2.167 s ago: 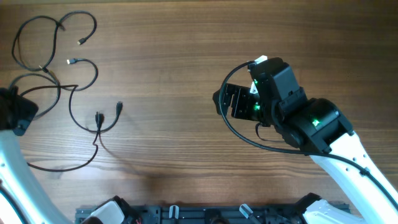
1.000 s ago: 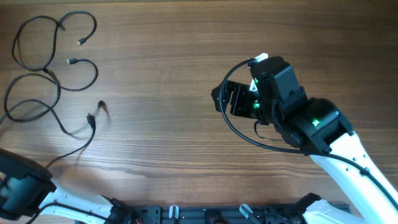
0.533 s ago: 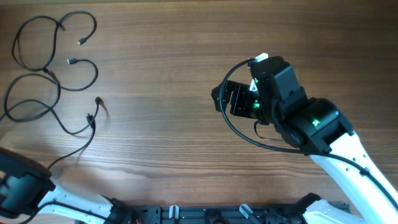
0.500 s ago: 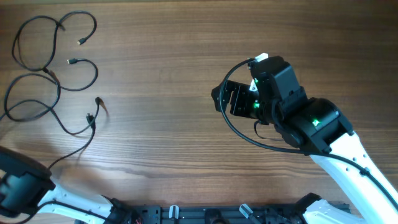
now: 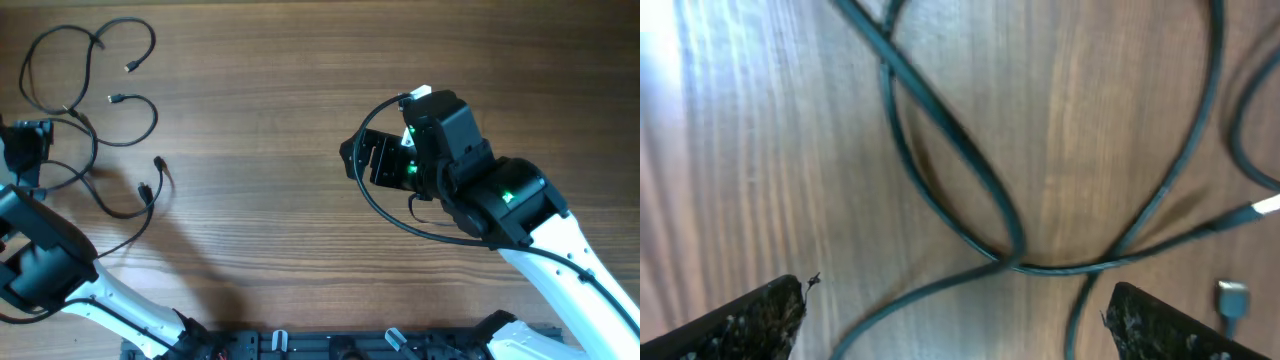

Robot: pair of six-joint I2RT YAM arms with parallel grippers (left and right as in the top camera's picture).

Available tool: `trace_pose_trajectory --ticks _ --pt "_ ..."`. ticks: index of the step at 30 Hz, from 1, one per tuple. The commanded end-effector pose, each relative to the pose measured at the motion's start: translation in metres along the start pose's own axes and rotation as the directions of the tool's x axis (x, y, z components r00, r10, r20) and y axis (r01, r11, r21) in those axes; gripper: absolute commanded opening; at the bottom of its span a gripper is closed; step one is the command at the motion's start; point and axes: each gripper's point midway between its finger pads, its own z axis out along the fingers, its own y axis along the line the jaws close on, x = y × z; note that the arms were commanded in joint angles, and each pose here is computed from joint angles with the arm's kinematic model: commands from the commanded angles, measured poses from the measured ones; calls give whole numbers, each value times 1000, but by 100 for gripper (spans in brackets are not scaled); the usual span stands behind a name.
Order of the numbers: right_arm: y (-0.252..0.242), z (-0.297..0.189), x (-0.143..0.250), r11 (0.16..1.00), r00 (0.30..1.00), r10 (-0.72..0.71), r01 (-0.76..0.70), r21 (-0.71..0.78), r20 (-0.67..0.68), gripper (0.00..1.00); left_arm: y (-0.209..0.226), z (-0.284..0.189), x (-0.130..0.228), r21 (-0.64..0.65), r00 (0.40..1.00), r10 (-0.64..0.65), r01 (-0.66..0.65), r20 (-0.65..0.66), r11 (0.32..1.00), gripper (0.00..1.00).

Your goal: Untangle cables

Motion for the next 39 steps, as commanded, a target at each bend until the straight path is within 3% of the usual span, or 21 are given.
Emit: trace_pose_trajectory --ticks 1,6,7,11,13,15,19,22,25,31,33,36,37,39 --pt "-3 4 -2 1000 1000 13 -13 20 8 100 15 11 -10 -93 998 2 4 62 996 98" --pt "-2 4 -1 1000 1000 12 -12 15 2 100 17 46 -6 -92 998 7 -1 66 996 92" --pt "-2 4 -1 1000 1000 14 -14 12 0 100 14 49 -8 -78 997 4 2 78 997 85" --pt "1 4 -3 1000 1000 14 -14 1 7 100 13 49 -8 -74 997 3 3 81 997 33" --pt "2 4 -2 1000 1000 14 -14 -4 2 100 16 49 -3 -83 998 5 -1 57 997 14" --pt "2 4 -1 1000 1000 13 -13 -7 -2 100 19 49 2 -93 999 7 -4 32 996 4" --pt "5 4 2 1000 1000 11 -12 -23 -19 100 27 48 9 -122 991 132 -132 -8 984 4" --pt "5 4 2 1000 1000 10 -10 -23 -19 100 30 48 12 -127 944 326 -330 -51 935 4" --pt "5 4 2 1000 1000 10 -10 -23 -18 100 35 47 20 -123 903 416 -427 -103 896 4" --pt "5 4 1 1000 1000 10 -10 -22 -15 100 54 41 42 -172 925 320 -355 -205 919 4" --pt "4 4 2 1000 1000 3 -3 -19 -17 100 73 36 37 -287 953 247 -290 -176 913 4" --pt "3 4 4 1000 999 -24 23 -16 -26 100 82 33 30 -346 957 250 -287 -149 893 4" --pt "2 4 4 1000 999 -23 23 -14 -28 100 82 33 31 -342 955 254 -292 -153 893 18" --pt "3 4 4 1000 999 -22 22 -15 -27 100 82 33 31 -342 955 255 -294 -154 893 57"
